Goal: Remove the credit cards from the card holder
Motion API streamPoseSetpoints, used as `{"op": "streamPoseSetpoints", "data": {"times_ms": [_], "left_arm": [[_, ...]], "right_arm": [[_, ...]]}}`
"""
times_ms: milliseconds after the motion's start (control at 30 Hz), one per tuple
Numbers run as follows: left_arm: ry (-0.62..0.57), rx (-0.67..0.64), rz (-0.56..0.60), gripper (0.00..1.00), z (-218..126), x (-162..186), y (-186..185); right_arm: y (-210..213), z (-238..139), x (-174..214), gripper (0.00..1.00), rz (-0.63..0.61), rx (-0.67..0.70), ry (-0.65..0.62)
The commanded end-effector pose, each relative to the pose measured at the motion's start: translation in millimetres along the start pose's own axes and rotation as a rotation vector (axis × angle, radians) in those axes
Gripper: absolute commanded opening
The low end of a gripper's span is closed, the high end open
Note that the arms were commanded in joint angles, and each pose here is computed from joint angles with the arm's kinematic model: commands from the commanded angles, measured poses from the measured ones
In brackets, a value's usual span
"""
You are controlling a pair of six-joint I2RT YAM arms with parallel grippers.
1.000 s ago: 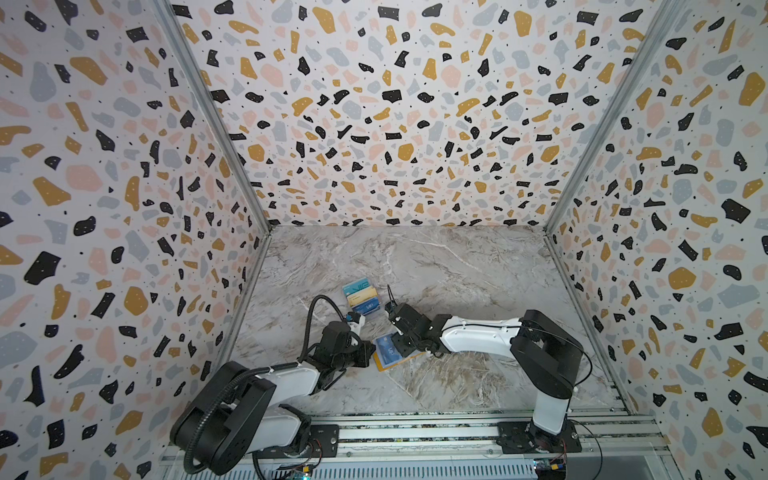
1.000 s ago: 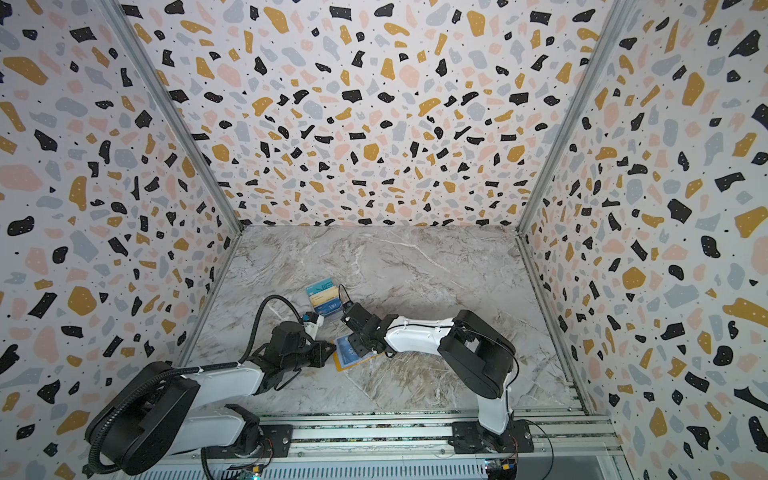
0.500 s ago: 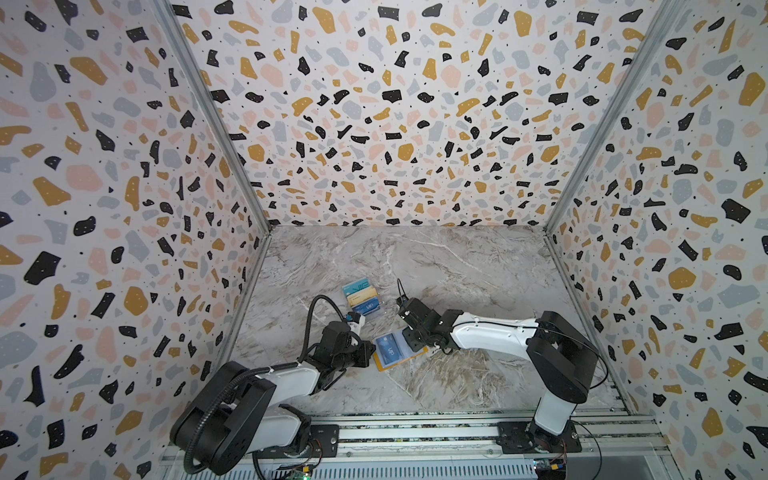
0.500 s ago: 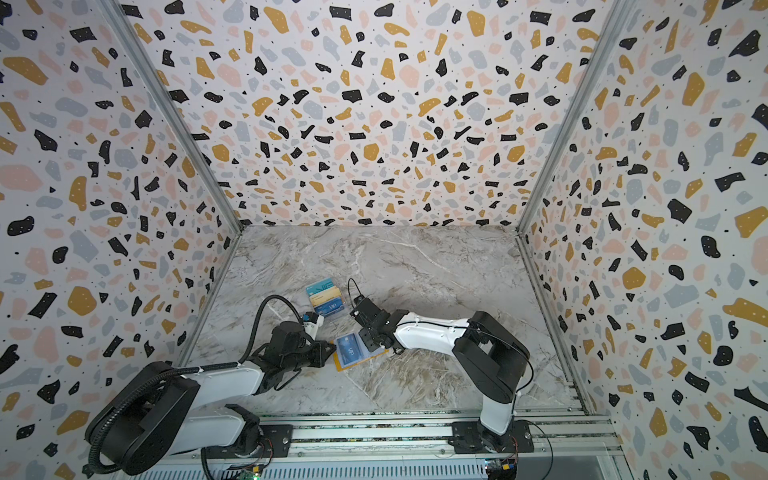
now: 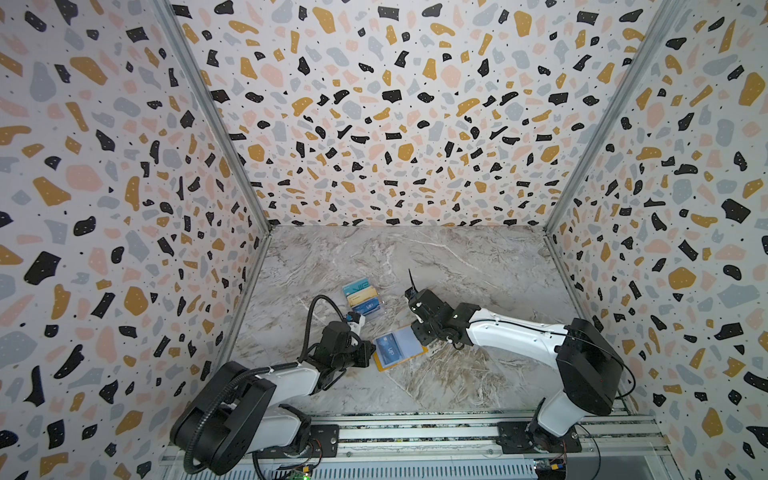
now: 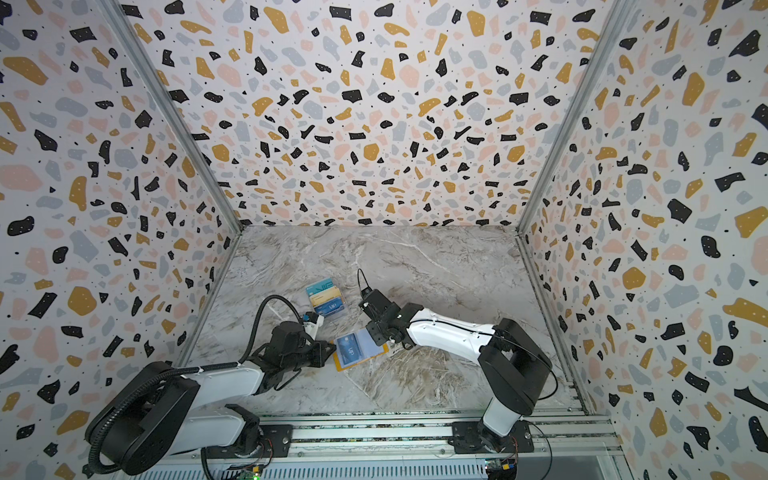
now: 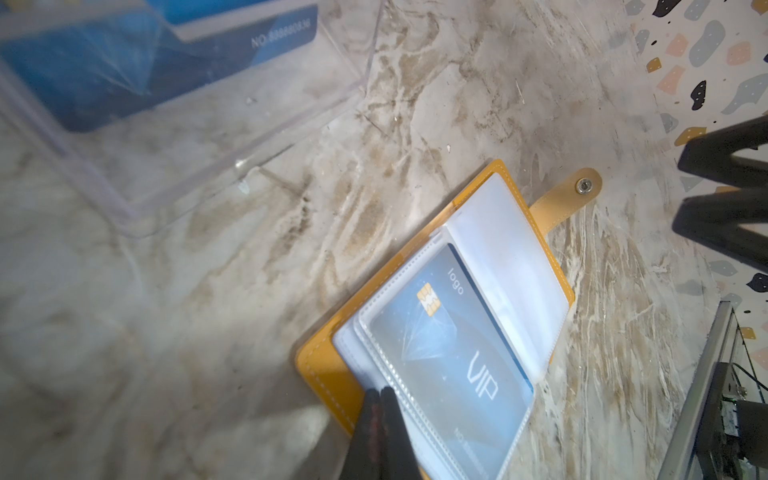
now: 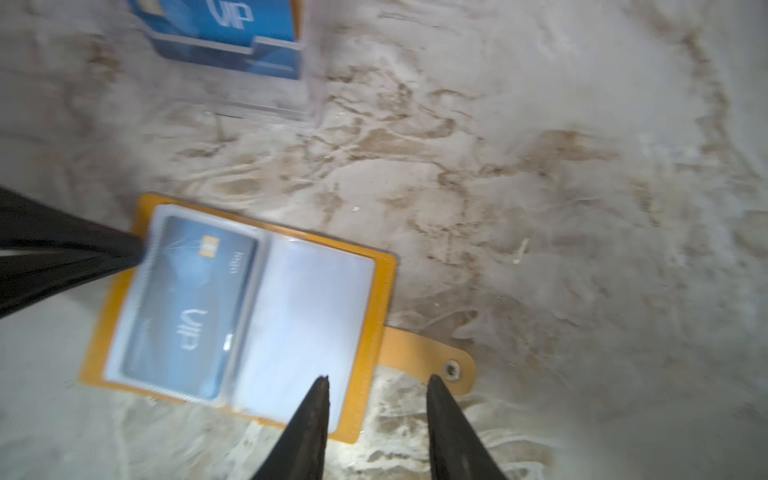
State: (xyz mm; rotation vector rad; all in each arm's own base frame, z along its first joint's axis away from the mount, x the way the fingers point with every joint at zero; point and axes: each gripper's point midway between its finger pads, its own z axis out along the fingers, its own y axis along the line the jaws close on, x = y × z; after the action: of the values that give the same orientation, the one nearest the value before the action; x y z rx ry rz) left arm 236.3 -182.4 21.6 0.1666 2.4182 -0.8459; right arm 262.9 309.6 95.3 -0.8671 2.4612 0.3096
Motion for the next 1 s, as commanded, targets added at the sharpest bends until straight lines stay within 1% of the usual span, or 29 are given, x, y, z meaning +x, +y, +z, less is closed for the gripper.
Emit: {"op": "streamPoseSetpoints", "data": {"times_ms": [0,133,233,433,967], "left_arm": [[0.029,-0.026,-0.002,0.0,0,12,7],[0.029,-0.025,-0.002,0.0,0,12,7],[0.029,-0.025,-0.001,0.0,0,12,7],[0.028,-0.022,-0.001,0.0,0,12,7],[0.031,-0.005,0.003,0.0,-1,14,4]], "right_arm": [[41,-15,-12,0.39,0.012,-0.305,-0.001],[64,-7,-7,0.35,0.049,-0.488,0.063],[74,4,-4,0.33,0.077,-0.549,0.102],[76,28,3,0.3,0.13,-0.584,0.169],[70,53,12,0.28,0.21,-0.624,0.246]]}}
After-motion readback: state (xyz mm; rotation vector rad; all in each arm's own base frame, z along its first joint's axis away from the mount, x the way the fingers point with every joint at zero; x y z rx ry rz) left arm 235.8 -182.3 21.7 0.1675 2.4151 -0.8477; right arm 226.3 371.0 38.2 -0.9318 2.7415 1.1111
